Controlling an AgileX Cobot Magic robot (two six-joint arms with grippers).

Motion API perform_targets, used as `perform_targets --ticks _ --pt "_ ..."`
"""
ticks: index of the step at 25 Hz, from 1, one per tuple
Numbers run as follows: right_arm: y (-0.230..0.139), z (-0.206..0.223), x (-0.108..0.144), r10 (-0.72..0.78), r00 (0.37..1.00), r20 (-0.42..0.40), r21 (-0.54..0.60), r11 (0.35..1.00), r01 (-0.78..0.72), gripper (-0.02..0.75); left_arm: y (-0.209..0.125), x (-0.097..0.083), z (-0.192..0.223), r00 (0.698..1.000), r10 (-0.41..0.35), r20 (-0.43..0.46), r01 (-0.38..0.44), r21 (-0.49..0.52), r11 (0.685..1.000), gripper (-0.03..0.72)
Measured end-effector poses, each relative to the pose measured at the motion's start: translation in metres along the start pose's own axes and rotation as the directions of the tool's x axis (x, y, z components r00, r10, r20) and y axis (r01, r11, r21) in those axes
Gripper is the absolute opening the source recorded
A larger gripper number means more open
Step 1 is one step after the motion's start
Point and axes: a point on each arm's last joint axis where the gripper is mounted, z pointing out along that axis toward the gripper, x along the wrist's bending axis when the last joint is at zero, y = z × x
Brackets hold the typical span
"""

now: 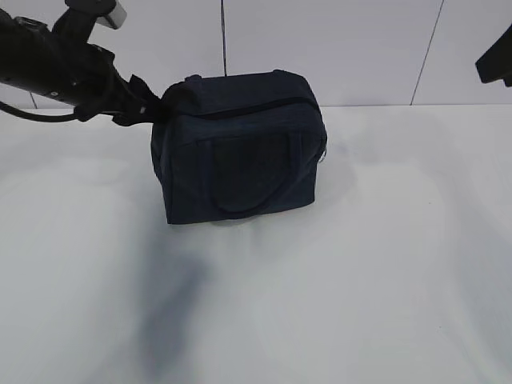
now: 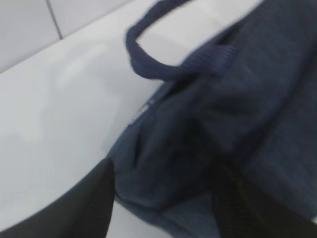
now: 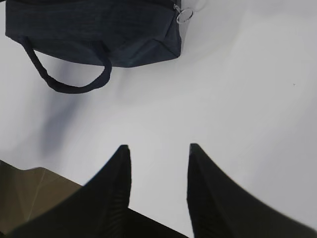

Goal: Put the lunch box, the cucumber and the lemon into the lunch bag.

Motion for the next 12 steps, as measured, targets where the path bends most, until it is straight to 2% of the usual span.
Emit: perform_targets --ticks 2,6,9,12 --pt "-0.002 -0.008 0.004 -0.014 1.000 0.007 -0.017 1.000 0.014 0.295 0.002 -0.003 -0.012 0.998 0.063 0.026 -0.064 0.030 0.998 0.446" --pt "-0.009 -0.015 0.010 -0.025 1.000 0.015 -0.026 0.999 0.025 0.295 0.010 -0.008 -0.036 0.980 0.200 -0.001 -0.199 0.073 0.977 0.445" --pt "-0.017 -0.013 0.010 -0.023 1.000 0.019 -0.005 1.000 0.023 0.295 0.013 -0.008 -0.054 0.944 0.326 -0.039 -0.319 0.128 0.939 0.445" --pt "-0.026 -0.011 0.010 -0.023 1.000 0.020 0.012 1.000 0.023 0.295 0.014 -0.007 -0.072 0.888 0.456 -0.064 -0.434 0.213 0.875 0.445"
